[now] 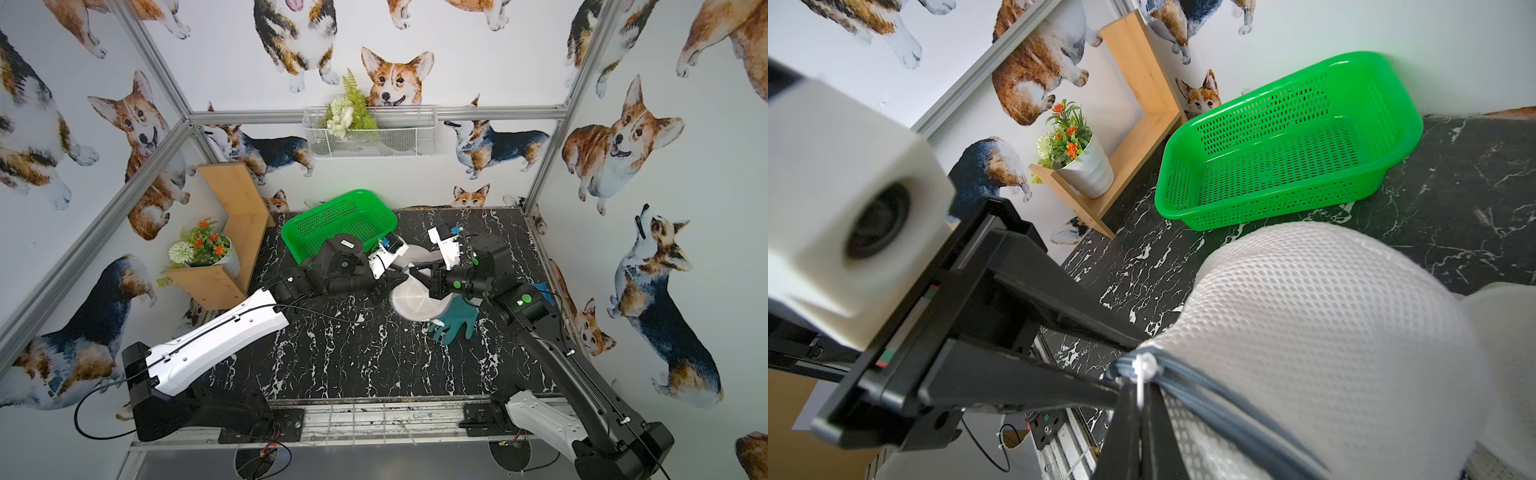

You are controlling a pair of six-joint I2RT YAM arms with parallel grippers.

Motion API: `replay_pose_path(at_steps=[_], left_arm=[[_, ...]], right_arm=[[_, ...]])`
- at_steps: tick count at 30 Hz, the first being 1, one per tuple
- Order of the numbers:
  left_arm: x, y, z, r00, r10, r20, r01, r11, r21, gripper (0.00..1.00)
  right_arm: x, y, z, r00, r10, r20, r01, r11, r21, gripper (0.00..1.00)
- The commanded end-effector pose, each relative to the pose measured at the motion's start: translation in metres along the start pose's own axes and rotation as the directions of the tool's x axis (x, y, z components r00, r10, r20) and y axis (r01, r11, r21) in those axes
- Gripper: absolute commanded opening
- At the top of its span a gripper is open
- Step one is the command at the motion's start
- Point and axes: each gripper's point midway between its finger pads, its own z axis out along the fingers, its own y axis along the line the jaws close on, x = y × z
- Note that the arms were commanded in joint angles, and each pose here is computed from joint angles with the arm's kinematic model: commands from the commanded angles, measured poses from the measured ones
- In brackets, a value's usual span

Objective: Turn the laundry bag inside out
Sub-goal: Zip the zipper on the laundry bag.

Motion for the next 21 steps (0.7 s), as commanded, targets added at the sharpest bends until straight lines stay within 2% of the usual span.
replay_pose_path(at_steps=[1, 4, 11, 16, 21], left_arm=[[-0.006, -0.002, 0.001, 1.000, 0.003, 0.024, -0.003, 1.000, 0.011, 0.13], [-0.006, -0.001, 0.001, 1.000, 0.004, 0.022, -0.004, 1.000, 0.010, 0.01], [-0.006, 0.002, -0.006, 0.999, 0.003, 0.047, -0.003, 1.000, -0.015, 0.00], [-0.018, -0.001, -0.024, 0.987, 0.016, 0.159, -0.013, 1.000, -0.019, 0.00], [-0.032, 0.000, -0.046, 0.953, 0.010, 0.302, 0.002, 0.999, -0.040, 0.00]], right_arm=[[-0.010, 0.007, -0.002, 0.999, -0.037, 0.039, 0.038, 0.999, -0.025, 0.00], [-0.012, 0.005, -0.004, 0.998, -0.039, 0.052, 0.039, 0.999, -0.005, 0.00], [-0.025, -0.026, -0.017, 0.992, -0.018, 0.125, -0.003, 0.986, 0.170, 0.00], [-0.025, -0.059, -0.032, 0.982, 0.069, 0.174, -0.111, 0.965, 0.239, 0.00], [-0.007, -0.076, -0.032, 0.979, 0.133, 0.156, -0.171, 0.951, 0.259, 0.00]])
